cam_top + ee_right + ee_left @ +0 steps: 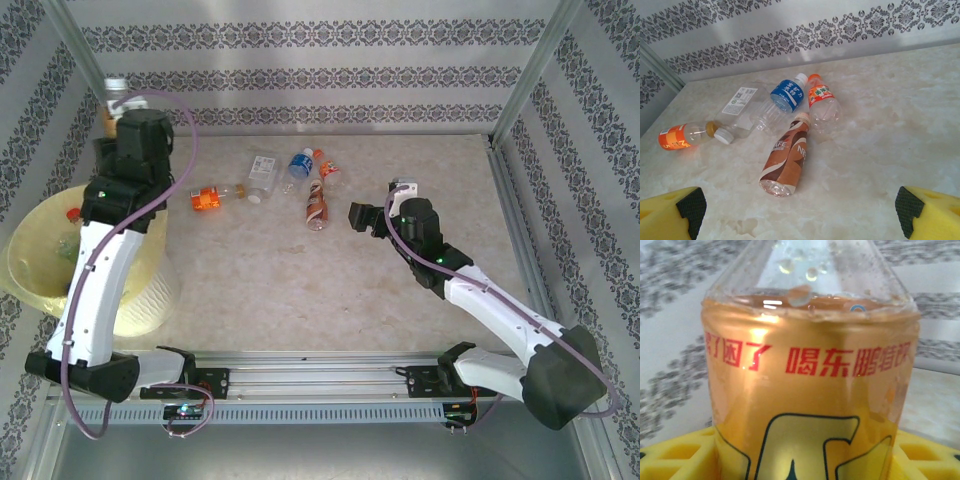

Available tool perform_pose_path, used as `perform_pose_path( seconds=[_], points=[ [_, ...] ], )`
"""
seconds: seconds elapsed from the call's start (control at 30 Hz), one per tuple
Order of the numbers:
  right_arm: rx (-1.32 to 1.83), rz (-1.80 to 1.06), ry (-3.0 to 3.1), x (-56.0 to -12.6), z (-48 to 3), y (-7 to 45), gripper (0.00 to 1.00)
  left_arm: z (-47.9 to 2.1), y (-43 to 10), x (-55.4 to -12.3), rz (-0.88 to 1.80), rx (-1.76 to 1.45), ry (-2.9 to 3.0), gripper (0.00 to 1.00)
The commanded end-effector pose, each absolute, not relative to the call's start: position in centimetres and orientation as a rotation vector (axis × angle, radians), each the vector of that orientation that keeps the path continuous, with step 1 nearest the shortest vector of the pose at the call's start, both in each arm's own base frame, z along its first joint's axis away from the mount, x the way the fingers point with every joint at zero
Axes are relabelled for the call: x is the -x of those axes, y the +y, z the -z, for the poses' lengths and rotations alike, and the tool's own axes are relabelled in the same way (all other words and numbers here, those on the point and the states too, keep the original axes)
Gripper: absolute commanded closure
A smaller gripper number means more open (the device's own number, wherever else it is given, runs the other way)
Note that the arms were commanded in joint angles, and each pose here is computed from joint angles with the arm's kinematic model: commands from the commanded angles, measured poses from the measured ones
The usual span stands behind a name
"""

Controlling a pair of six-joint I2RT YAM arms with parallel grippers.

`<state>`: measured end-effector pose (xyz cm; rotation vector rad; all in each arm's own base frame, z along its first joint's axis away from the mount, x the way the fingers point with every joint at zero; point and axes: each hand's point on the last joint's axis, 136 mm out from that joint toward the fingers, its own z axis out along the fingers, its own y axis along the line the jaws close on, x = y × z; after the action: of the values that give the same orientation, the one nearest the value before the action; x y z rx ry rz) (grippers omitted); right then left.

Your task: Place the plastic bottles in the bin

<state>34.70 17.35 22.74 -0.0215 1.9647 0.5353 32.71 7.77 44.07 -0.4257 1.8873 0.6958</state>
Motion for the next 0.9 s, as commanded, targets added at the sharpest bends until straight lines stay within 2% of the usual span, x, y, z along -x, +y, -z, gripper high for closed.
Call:
perform_pose_path(
  seconds=[0.0,0.47,0.7,0.87],
  points=[
    [0.011,-0.589,1.916,-35.6,-24.6,17.9,0.02,-44.6,12.2,-28.3,-0.859,0.614,1.857,0.39],
    [0.058,-0.652,1.931,-36.8,-25.2,19.8,0.02,-38.6,20.6,-20.0,-0.987,0.940,1.952,0.39],
    [0.072,-0.651,1.935,-37.0,-25.1,20.0,0.02,-35.4,22.5,-16.2,-1.077,1.093,1.993,0.38],
    [0.070,-0.647,1.939,-37.1,-24.9,19.9,0.02,-34.1,23.3,-15.1,-1.153,1.161,1.996,0.36]
  ],
)
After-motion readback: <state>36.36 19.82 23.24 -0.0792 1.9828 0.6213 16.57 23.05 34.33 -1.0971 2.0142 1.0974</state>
